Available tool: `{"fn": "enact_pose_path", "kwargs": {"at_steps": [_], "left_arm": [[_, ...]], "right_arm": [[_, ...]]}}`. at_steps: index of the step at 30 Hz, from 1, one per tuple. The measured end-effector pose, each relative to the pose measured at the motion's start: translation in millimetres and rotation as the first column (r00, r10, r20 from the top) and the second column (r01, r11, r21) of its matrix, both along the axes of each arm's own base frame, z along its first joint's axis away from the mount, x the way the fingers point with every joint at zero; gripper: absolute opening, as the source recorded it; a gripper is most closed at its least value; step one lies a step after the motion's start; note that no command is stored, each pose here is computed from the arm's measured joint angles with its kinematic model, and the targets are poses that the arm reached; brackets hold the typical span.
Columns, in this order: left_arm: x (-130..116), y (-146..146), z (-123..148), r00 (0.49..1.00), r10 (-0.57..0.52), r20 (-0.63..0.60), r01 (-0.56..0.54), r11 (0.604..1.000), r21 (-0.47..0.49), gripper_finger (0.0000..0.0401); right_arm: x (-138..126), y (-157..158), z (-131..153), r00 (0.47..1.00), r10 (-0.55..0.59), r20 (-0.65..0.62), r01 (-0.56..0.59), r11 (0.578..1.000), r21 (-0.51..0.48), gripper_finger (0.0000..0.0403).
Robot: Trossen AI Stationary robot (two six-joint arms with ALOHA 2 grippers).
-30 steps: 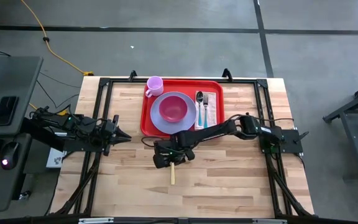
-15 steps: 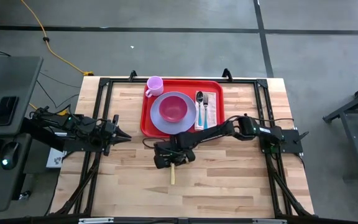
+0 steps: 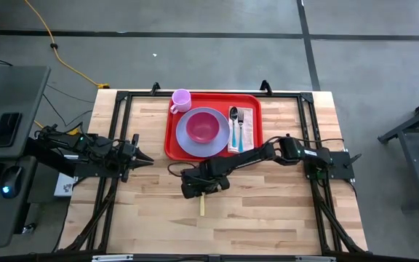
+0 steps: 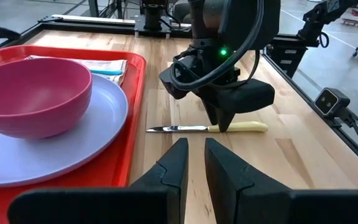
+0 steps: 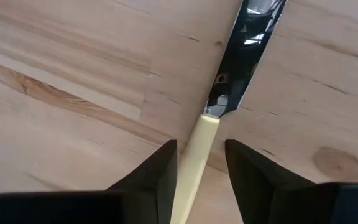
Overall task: Set up tray
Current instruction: Put the yellow knife to the right of the blue fork on the light pink napkin
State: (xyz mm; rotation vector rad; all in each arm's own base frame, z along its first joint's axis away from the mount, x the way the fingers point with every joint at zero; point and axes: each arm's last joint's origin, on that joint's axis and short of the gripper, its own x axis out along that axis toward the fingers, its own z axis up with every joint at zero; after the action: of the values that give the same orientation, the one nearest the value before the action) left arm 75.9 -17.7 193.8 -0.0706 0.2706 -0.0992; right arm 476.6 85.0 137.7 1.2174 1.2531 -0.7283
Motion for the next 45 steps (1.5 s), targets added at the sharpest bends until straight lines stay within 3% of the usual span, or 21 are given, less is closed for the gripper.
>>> {"fn": "enact_pose_path", "kwargs": {"at_steps": [6,12,21,33,45], "left_arm": [[0,0,0,1.0,0.0,0.0,0.0,1.0,0.0,0.0085],[0,0,0,1.0,0.0,0.0,0.0,1.0,0.0,0.0085],[0,0,0,1.0,0.0,0.0,0.0,1.0,0.0,0.0085],[0,0,0,1.0,-0.003,0.001,0.003,1.0,0.01,0.0085],[0,0,0,1.0,-0.006,0.001,0.006,1.0,0.006,0.0085]], "right_arm": [[2,0,-6,1.0,-0.016,-0.004,0.016,1.0,0.003,0.0119],[7,2,-28,0.999,-0.03,-0.029,0.033,0.995,0.097,0.0119],[6,3,-30,0.998,-0.052,-0.047,0.056,0.995,0.083,0.0116],[4,3,-31,0.997,-0.053,-0.059,0.057,0.996,0.07,0.004],[-2,2,-29,0.992,-0.044,-0.115,0.049,0.998,0.045,0.0031]]}}
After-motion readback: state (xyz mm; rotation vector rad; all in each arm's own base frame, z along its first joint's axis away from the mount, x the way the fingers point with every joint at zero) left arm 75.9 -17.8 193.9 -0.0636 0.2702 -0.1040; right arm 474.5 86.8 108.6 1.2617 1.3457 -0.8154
